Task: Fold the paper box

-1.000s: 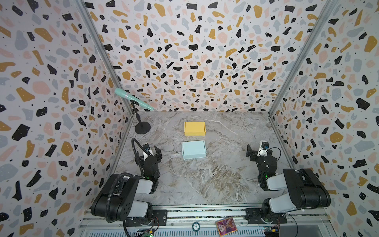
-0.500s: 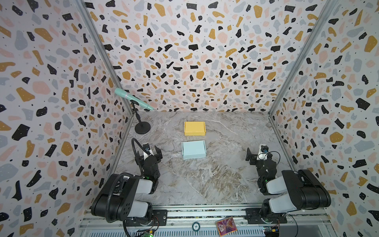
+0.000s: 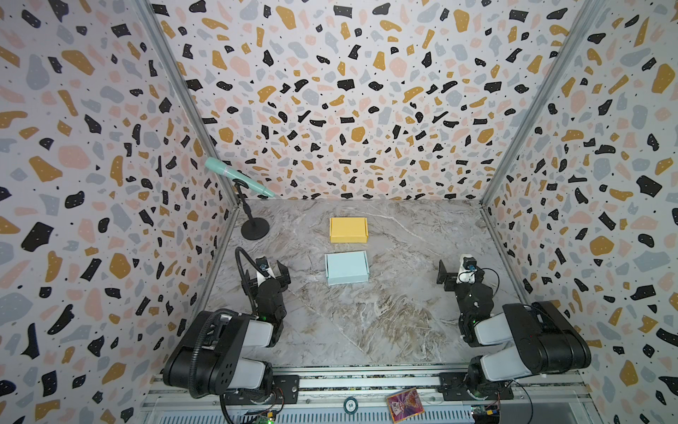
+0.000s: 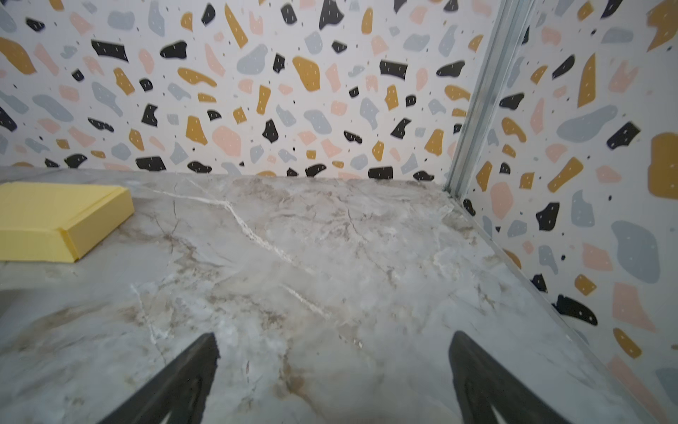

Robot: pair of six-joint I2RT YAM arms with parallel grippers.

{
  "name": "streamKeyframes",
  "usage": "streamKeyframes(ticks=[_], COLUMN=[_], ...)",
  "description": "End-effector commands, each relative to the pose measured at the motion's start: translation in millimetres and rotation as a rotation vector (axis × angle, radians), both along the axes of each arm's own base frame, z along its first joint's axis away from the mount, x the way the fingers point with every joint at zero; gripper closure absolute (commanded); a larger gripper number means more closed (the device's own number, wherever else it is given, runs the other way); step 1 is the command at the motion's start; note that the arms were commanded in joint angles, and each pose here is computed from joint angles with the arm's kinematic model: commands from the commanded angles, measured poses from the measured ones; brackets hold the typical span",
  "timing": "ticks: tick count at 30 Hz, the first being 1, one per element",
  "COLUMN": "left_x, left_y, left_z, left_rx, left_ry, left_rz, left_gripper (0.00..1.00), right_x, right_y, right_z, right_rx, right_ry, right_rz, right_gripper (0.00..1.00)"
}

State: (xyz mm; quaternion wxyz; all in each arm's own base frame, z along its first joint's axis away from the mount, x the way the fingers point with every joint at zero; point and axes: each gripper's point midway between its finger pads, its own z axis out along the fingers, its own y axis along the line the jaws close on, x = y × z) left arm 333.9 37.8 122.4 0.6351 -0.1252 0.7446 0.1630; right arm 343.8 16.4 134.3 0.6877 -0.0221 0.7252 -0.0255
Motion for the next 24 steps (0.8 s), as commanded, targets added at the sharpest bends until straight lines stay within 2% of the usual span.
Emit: streamKeyframes(ticks=[1, 9, 24], left_x=[1, 1, 1], left_y=[2, 1, 2], left_z=[15, 14, 14], left_rx=[-0.016, -0.015, -0.017], left_ry=[-0.065, -0.062, -0.064], left_rz=[0.011, 0.008, 0.008], left_gripper=[0.00, 0.00, 0.00], right_x=[-5, 25, 26], right_y=[1, 2, 3], right_z=[5, -13, -13], right_rx=[-0.012, -0.009, -0.009], right_ry=[-0.024, 0.105, 0.107], right_rz=[0.002, 0.010, 0.022], right_gripper=[0.01, 0.01, 0.01])
